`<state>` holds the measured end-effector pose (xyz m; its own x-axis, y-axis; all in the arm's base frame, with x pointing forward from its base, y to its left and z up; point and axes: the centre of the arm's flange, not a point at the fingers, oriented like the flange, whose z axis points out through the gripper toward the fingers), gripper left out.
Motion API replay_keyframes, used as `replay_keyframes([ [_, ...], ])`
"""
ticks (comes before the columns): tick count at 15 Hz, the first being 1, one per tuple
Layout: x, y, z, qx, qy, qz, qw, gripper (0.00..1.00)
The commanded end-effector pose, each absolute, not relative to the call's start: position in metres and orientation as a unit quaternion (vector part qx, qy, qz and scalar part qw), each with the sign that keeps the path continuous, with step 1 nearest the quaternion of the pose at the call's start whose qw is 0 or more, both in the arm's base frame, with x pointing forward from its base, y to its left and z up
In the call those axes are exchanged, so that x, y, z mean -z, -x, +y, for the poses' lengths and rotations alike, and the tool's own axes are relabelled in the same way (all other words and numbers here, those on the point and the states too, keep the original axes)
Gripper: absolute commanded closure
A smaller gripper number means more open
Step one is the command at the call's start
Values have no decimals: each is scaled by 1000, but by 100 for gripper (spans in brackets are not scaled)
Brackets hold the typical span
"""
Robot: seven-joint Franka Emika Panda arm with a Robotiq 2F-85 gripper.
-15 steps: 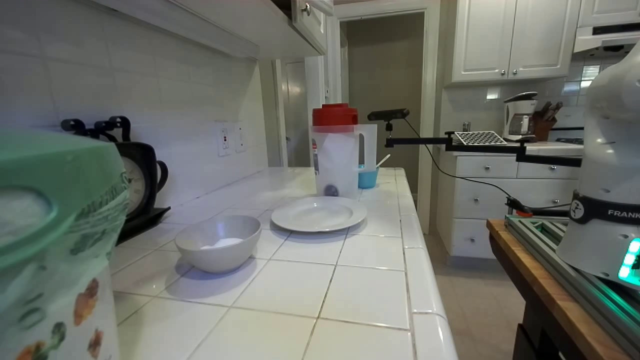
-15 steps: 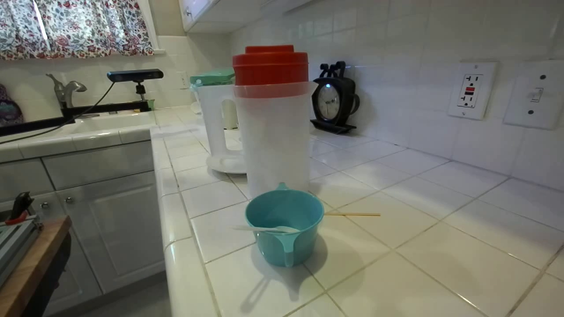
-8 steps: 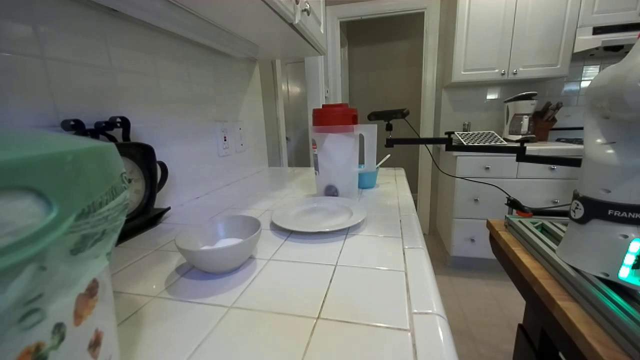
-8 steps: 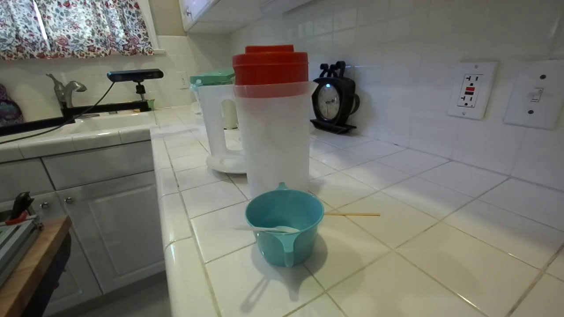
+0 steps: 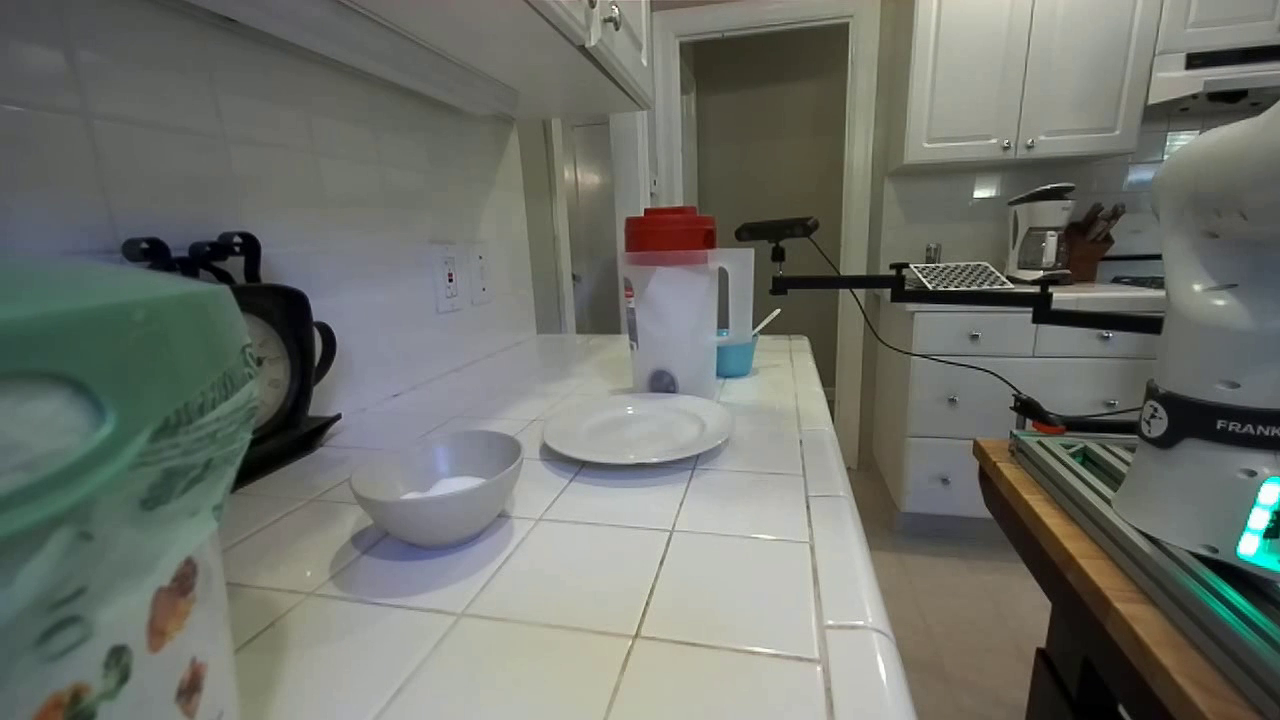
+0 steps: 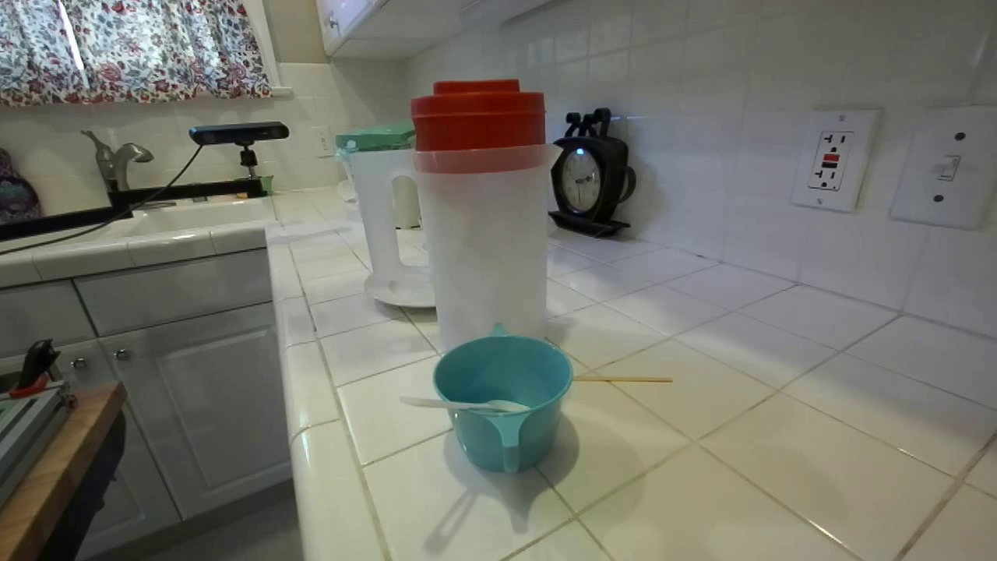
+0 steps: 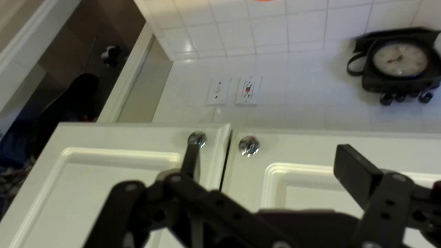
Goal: Close the top cabinet door that is open
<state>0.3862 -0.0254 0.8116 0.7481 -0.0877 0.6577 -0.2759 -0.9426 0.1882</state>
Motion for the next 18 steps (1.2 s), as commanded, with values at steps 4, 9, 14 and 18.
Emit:
replay_keyframes([
  [4,-761,-370,12,-174,-981,-45,69,0],
  [9,-741,-373,26,-146,-986,-46,71,0],
  [14,-741,-373,24,-145,-986,-43,70,0],
  [18,-741,-373,24,-145,-986,-43,70,0],
])
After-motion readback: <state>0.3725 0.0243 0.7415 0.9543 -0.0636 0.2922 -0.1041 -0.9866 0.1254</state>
